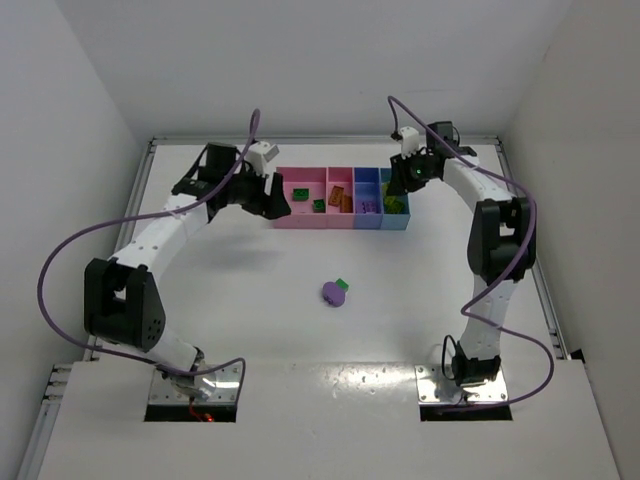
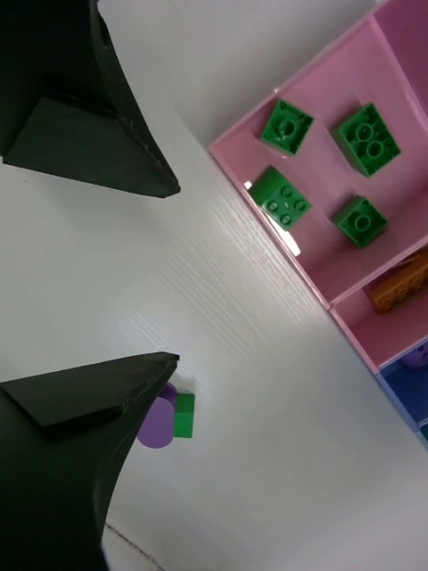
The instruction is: Sort the legos into containers by color
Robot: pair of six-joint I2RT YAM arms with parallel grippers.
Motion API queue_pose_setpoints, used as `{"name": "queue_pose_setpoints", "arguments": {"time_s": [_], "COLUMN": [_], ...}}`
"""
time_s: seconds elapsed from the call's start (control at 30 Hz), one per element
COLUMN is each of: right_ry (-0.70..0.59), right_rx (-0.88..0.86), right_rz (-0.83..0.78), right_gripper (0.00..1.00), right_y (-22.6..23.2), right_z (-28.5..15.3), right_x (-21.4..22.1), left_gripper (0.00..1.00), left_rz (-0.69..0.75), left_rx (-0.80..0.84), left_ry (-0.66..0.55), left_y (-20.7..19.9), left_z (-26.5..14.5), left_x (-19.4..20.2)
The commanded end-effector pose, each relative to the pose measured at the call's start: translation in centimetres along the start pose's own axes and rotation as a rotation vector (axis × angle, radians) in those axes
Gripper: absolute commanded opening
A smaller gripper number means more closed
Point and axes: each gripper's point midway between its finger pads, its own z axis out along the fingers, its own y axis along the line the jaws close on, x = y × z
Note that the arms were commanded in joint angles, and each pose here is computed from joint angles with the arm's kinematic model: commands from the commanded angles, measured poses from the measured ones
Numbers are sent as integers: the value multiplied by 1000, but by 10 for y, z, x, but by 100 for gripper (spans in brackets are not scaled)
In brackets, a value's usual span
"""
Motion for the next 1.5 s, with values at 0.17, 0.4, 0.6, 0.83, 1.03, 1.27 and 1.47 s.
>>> {"name": "queue_pose_setpoints", "arguments": {"time_s": [0.17, 0.4, 0.6, 0.83, 1.03, 1.27, 1.47], "right_ry": [-20, -13, -97, -153, -160, -176, -165], "right_rx": [120, 155, 168, 170, 220, 251, 258], "right_rz": [-6, -15, 7, 36, 35, 55, 82], "right_gripper": [29, 72, 78, 78, 78, 78, 78], "right_y": [-23, -17, -4, 19, 22, 18, 11], "right_z": [-8, -19, -49, -85, -110, -128, -130], "right_x": [-11, -4, -29, -33, -13, 0, 13], "left_gripper": [76, 76, 76, 76, 76, 76, 75], "left_rz": [156, 184, 204, 217, 196, 177, 174], "left_rx": [83, 88, 93, 18, -11, -16, 33], "left_ry": [65, 170, 244, 345, 389, 439, 451], "left_y": [-44, -71, -105, -130, -140, -141, -153], "left_z": [23, 39, 49, 69, 86, 101, 108], "left_x": [12, 44, 76, 117, 128, 141, 142]}}
